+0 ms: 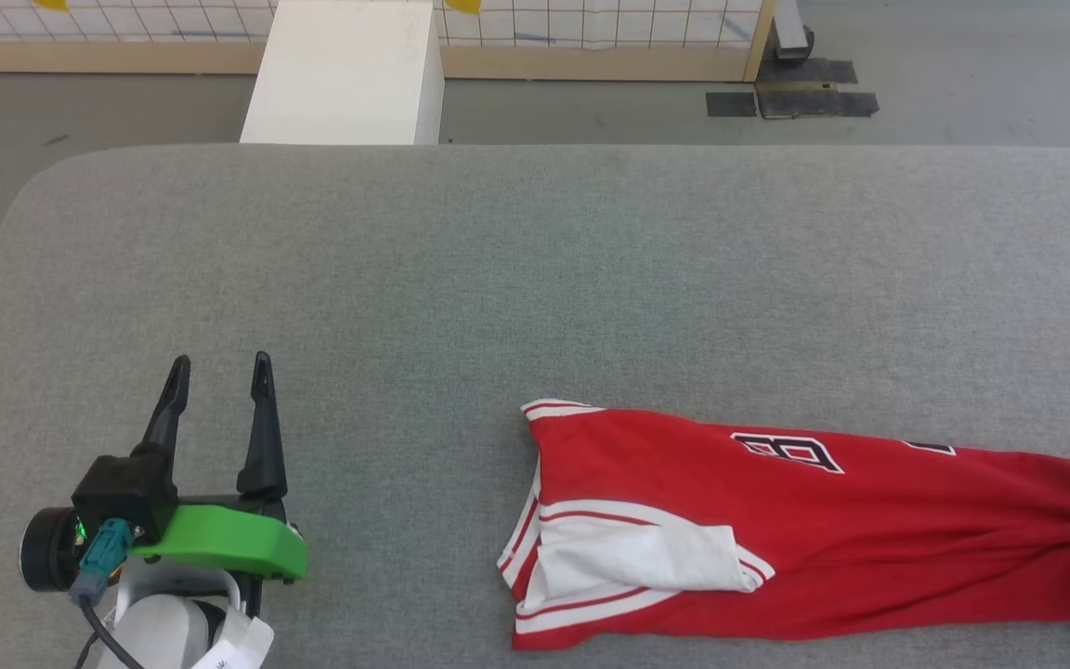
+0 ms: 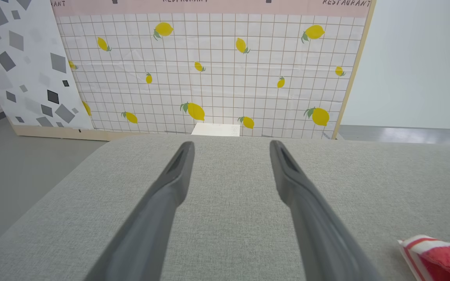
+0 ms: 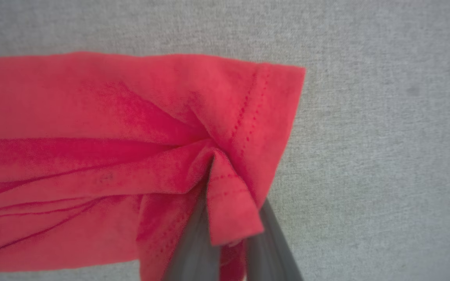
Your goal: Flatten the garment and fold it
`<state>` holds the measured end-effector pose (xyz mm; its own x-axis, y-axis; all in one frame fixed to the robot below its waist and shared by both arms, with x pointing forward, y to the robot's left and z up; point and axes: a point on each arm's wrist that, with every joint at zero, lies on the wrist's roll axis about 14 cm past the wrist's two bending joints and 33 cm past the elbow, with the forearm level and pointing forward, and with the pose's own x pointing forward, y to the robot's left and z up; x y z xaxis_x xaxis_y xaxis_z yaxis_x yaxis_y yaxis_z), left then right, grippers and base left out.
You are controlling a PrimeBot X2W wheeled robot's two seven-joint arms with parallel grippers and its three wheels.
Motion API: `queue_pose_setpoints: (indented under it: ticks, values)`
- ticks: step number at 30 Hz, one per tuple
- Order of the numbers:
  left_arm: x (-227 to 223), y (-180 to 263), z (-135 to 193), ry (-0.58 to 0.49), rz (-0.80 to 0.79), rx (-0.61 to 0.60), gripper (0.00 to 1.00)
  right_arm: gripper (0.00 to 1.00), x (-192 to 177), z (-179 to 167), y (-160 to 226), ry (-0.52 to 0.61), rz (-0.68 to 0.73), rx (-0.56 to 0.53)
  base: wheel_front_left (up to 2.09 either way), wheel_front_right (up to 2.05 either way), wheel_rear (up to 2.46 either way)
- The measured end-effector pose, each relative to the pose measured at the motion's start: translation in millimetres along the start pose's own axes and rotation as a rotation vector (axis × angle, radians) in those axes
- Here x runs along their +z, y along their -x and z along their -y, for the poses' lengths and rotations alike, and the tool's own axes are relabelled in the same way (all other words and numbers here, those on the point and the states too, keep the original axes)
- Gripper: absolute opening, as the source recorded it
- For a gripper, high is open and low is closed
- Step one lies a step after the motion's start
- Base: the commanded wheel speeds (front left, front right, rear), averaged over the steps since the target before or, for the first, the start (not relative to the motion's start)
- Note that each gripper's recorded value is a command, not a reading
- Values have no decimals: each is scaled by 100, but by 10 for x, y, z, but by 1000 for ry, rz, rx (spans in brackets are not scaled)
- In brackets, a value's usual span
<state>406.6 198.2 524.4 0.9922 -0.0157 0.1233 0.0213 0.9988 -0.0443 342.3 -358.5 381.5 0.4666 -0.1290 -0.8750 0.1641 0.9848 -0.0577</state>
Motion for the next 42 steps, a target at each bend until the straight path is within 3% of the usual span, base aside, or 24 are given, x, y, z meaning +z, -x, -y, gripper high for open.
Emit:
queue_pose_setpoints:
  ticks: [9,10,14,24,32,42]
  values:
    - [51,60,31,10,7,-12,100,0,157,-359,311,232,-15,38,0,0,0]
    - [53,68,56,17,3,-18,100,0,195,-577,484,303,1,94,0,0,0]
    - [54,59,79,20,4,-24,100,0,258,-1006,687,411,61,193,0,0,0]
    - [54,110,-13,38,1,10,100,0,15,-2337,882,617,111,524,0,0,0]
    - [25,199,-122,42,-10,54,100,0,16,-3189,940,674,174,705,0,0,0]
    - [-85,292,-204,46,-46,91,100,0,-28,-3811,757,666,181,787,0,0,0]
